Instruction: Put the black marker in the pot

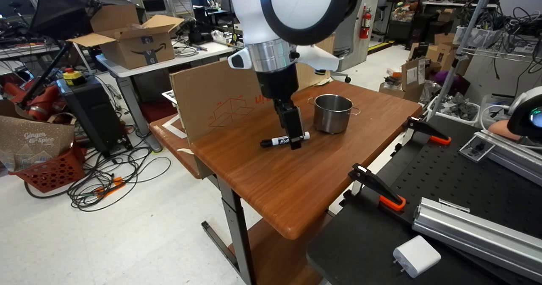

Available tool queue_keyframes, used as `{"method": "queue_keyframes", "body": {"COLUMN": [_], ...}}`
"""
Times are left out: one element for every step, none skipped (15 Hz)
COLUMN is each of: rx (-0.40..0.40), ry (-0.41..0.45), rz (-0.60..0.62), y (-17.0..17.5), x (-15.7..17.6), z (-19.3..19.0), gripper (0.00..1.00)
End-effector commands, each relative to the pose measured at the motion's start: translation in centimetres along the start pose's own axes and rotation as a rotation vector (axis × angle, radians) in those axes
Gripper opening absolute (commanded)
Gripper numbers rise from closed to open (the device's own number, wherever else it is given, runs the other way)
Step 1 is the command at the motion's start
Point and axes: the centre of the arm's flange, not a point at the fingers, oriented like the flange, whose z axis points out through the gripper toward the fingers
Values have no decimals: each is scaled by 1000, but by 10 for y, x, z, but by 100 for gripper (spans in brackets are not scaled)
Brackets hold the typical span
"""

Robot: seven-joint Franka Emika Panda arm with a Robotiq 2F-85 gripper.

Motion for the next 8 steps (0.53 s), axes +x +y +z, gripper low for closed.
{"method": "queue_keyframes", "body": {"rx": [-23,-27,-26,-25,-24,-20,-16,-14], "ry": [1,1,-1,0,1,0,1,2], "rz": [-36,-37,-42,-42,-44,-44,-43,-40], "y": [3,3,4,5,5,7,9,11], "x": [18,23,26,30,32,33,34,34], "z": [3,3,4,5,7,9,10,12], "gripper": [100,100,100,100,100,100,100,100]}}
